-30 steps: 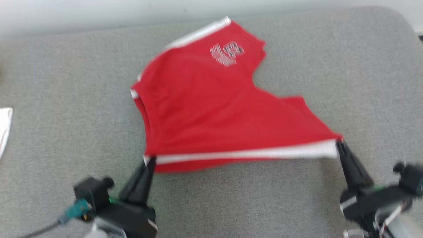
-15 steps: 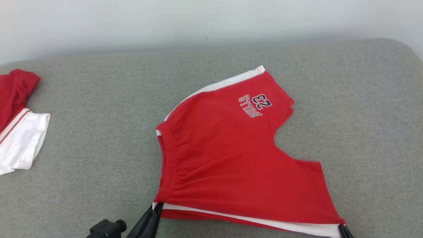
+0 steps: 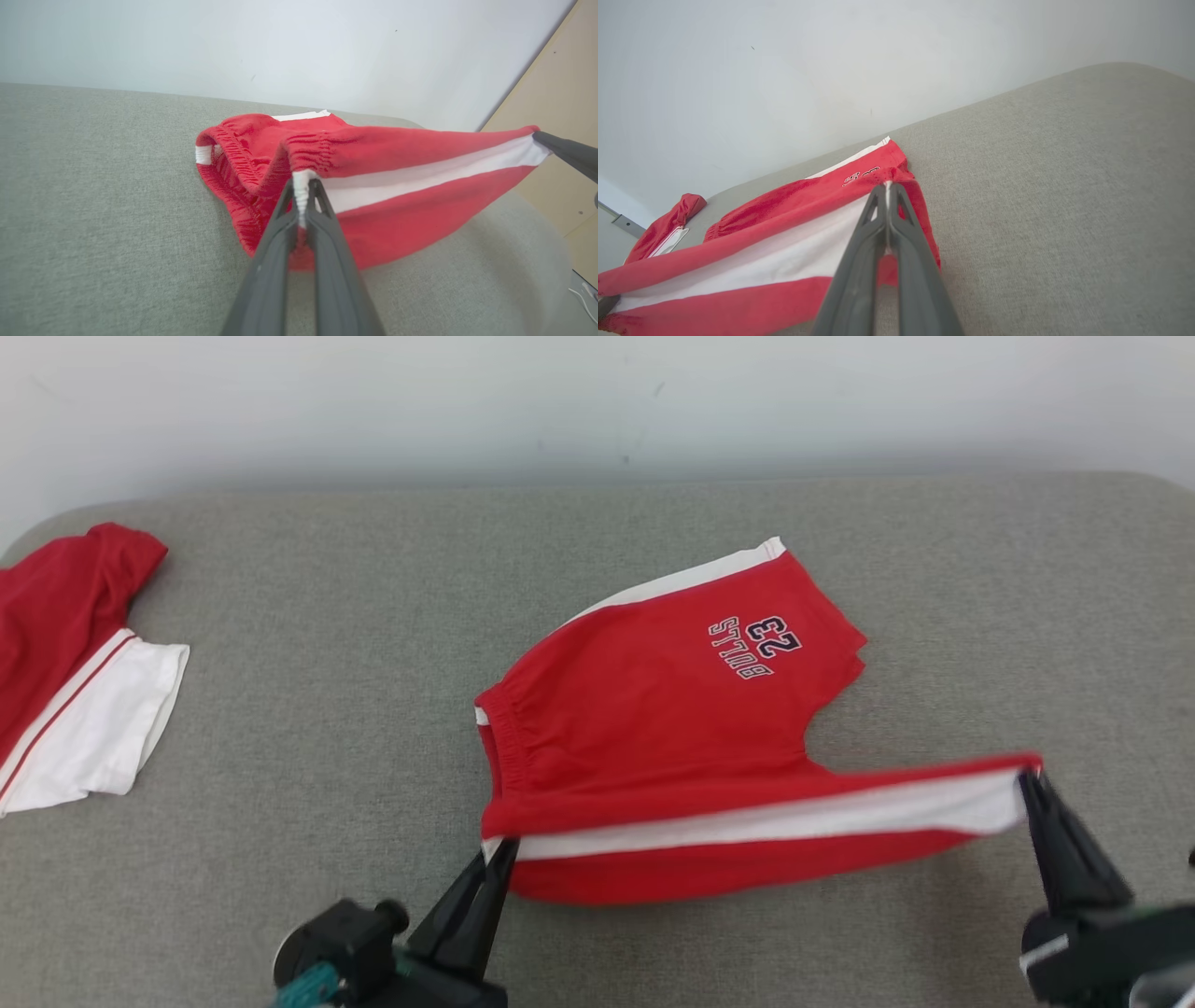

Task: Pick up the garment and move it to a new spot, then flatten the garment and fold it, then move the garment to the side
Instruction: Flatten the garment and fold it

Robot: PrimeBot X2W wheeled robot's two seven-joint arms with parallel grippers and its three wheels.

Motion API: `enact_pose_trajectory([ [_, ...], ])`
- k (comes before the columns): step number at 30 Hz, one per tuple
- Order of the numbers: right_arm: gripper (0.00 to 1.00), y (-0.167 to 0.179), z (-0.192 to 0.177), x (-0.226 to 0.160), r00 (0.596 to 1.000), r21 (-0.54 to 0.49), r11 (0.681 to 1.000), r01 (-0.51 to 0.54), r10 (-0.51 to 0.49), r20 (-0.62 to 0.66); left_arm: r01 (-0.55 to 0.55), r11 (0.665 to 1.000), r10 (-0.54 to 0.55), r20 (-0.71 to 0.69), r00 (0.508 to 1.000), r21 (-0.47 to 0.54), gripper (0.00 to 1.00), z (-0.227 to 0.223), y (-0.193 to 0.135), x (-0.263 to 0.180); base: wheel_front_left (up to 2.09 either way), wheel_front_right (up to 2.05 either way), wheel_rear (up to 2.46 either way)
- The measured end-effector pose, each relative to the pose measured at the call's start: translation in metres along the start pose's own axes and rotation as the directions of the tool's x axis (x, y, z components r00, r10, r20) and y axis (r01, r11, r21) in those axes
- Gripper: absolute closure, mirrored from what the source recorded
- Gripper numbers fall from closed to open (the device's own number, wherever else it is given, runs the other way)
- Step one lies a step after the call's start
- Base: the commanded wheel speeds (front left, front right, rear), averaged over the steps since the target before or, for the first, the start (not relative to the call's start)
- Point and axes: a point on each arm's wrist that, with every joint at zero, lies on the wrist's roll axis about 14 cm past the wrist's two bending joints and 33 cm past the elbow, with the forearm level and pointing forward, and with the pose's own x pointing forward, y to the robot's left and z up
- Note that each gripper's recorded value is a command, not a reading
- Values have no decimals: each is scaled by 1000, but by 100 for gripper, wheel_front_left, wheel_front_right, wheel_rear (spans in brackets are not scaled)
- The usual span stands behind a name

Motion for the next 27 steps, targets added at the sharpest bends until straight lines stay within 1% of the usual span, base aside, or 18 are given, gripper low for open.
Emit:
enact_pose_trajectory([
  [3,100,7,16,25,999,-55,998,-41,42,8,22,1000,-22,31,999,7,100,11,-3,13,0,0,0],
  [6,100,9,29,53,998,-87,994,-64,66,19,29,999,-30,49,998,17,100,18,0,25,0,0,0],
  [9,100,15,39,82,995,-112,990,-90,93,24,22,1000,-23,67,997,21,100,26,6,37,0,0,0],
  [12,100,17,43,112,995,-127,987,-97,100,14,13,1000,-15,80,997,23,100,31,13,49,0,0,0],
  [15,100,17,41,142,995,-144,985,-98,97,-12,2,1000,-4,89,996,22,100,35,21,62,0,0,0],
  [20,100,23,27,189,993,-162,981,-107,98,-60,-31,999,30,80,996,16,100,32,38,78,0,0,0],
  [22,100,26,18,205,992,-180,977,-112,98,-84,-44,999,43,70,997,14,100,29,45,83,0,0,0],
  [27,100,28,-2,238,989,-181,978,-106,85,-123,-83,996,82,47,995,12,100,21,63,91,0,0,0],
])
